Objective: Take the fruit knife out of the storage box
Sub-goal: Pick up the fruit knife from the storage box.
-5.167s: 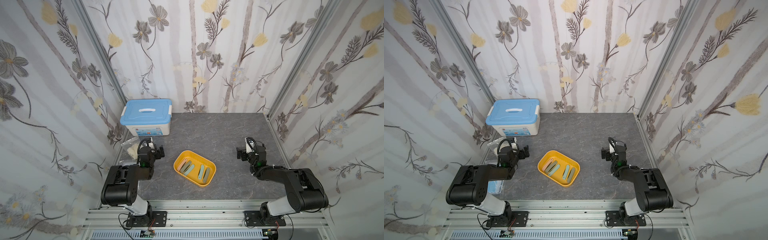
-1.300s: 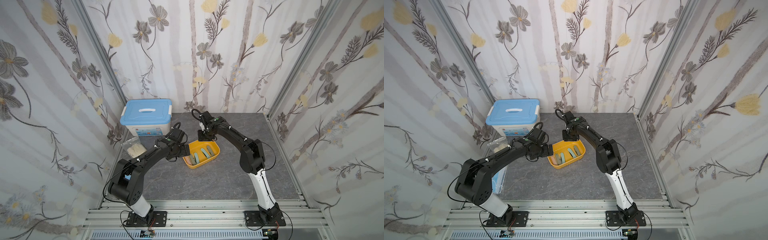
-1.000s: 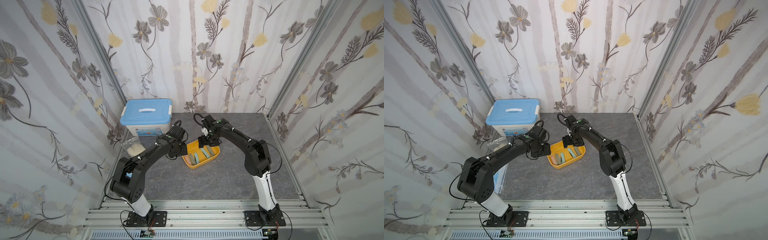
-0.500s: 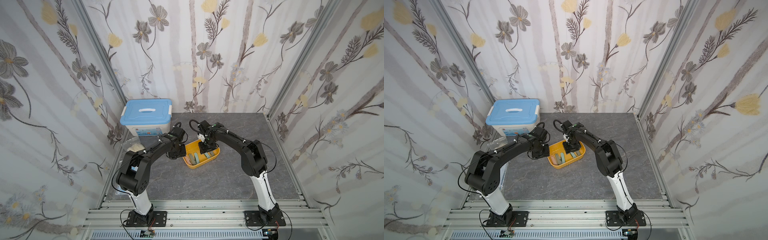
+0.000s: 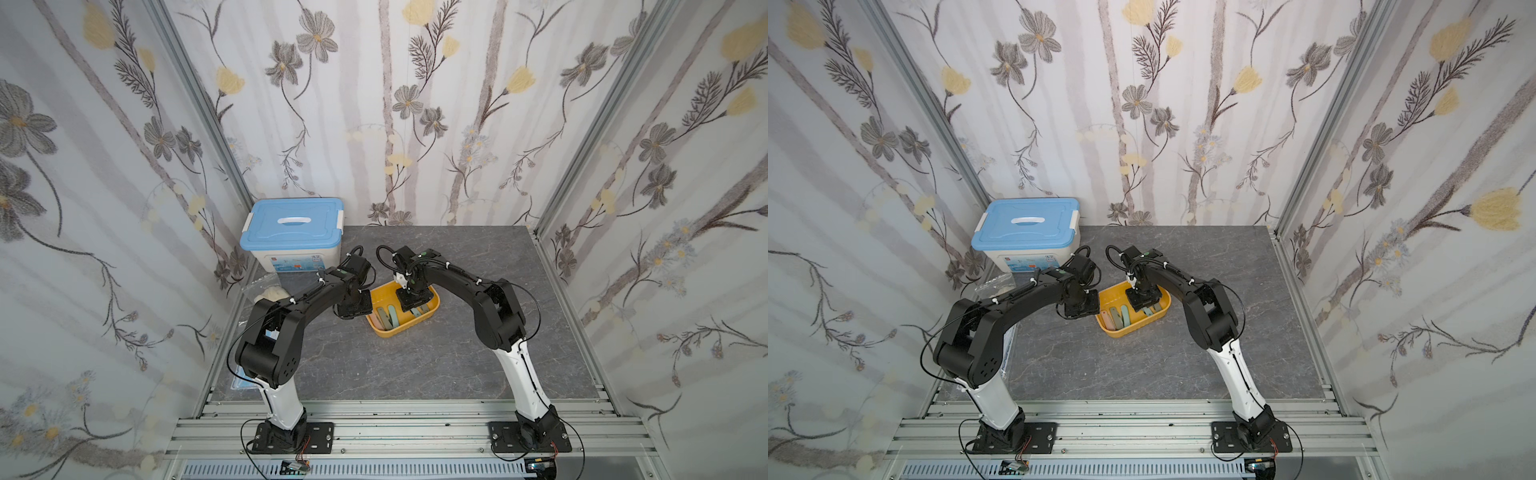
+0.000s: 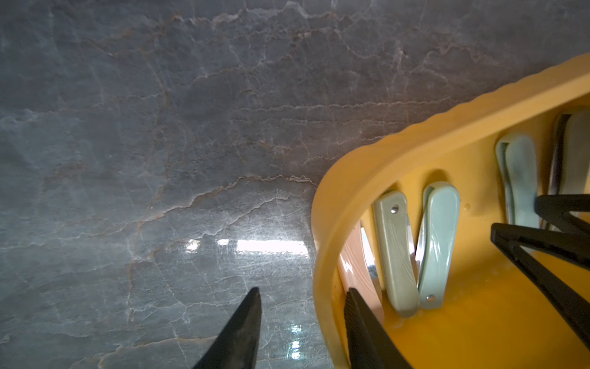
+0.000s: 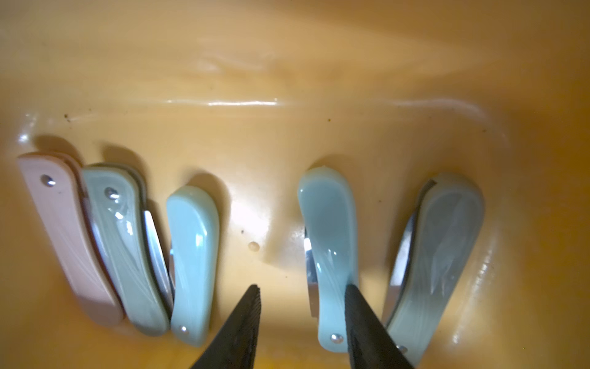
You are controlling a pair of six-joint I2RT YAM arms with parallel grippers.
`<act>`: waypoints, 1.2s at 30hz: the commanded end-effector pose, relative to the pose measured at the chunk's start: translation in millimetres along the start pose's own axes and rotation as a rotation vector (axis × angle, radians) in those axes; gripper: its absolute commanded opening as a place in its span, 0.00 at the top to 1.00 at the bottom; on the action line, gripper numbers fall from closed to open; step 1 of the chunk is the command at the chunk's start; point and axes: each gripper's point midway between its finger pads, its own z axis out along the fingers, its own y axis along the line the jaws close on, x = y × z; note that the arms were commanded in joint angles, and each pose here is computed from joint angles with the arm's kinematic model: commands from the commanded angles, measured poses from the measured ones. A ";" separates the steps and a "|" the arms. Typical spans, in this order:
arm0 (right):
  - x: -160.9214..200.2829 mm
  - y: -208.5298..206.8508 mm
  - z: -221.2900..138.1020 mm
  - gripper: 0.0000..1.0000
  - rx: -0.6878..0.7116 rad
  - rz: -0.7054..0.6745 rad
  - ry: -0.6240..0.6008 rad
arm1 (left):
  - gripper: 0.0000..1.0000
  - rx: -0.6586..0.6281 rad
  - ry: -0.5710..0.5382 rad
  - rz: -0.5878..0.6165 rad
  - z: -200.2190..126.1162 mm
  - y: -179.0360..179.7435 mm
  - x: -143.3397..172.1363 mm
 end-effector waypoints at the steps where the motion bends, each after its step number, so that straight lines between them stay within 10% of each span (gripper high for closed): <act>1: 3.3 -8.2 5.7 0.54 0.040 -0.011 0.021 | 0.54 0.000 0.002 0.008 0.9 0.5 0.3; 16: 4.1 -14.9 17.5 0.59 0.072 -0.008 0.039 | 0.33 0.026 -0.120 0.087 -51.5 -10.0 -20.7; 28: 6.1 -6.7 17.3 0.61 0.099 -0.002 0.035 | 0.00 0.290 -0.289 0.243 -116.9 -30.6 1.1; 36: 5.9 -3.2 22.3 0.66 0.092 0.026 0.044 | 0.00 0.449 -0.294 0.266 -127.6 -46.3 17.2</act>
